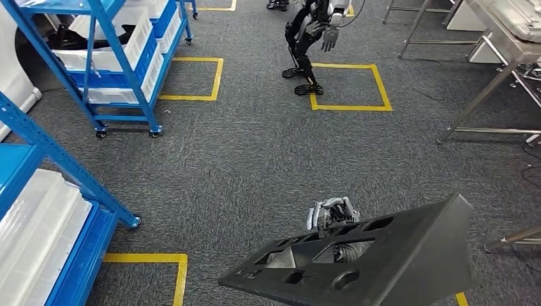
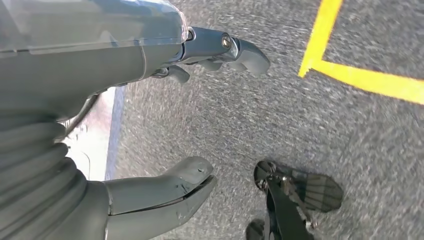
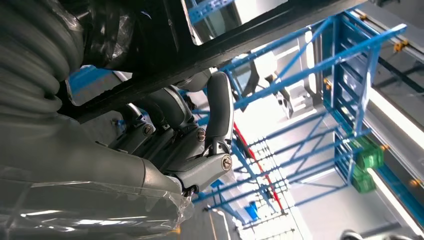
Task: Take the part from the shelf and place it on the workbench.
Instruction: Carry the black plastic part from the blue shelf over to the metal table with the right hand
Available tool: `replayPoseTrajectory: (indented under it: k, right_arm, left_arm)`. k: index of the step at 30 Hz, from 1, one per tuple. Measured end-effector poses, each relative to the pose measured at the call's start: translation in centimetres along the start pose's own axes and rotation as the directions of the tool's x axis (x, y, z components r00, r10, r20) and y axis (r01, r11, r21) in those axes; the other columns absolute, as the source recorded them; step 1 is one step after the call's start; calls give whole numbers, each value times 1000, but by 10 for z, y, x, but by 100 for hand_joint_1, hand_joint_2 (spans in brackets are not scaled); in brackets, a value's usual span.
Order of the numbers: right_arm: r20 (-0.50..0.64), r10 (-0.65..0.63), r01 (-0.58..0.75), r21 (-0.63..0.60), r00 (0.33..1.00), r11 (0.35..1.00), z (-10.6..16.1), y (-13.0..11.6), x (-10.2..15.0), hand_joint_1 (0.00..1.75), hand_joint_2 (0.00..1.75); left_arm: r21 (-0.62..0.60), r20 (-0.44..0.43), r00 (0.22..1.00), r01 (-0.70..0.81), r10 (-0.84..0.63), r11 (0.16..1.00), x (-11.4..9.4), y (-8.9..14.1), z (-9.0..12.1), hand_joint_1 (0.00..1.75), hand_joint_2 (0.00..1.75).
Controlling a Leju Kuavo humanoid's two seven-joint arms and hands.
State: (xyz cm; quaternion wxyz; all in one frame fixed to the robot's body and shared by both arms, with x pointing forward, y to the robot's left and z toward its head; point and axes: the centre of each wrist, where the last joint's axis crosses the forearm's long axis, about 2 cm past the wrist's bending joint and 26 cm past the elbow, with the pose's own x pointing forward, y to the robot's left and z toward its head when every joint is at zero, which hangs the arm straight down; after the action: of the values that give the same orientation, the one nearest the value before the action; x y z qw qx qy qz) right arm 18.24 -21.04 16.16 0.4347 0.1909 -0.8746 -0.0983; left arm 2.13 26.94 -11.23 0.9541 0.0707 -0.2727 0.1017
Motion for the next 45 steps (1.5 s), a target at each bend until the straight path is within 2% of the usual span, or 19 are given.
replayPoseTrajectory:
  k: [21, 45]
  right_arm:
    - [-5, 59, -59, -20, 998, 998, 2, -2, 1, 175, 175]
    - [-10, 70, -70, -31, 998, 997, 2, -3, 0, 175, 175]
  left_arm:
    - [-5, 22, 1000, 18, -18, 1000, 2, -3, -1, 0, 175]
    - [-10, 25, 1000, 13, -12, 1000, 0, -3, 1, 0, 175]
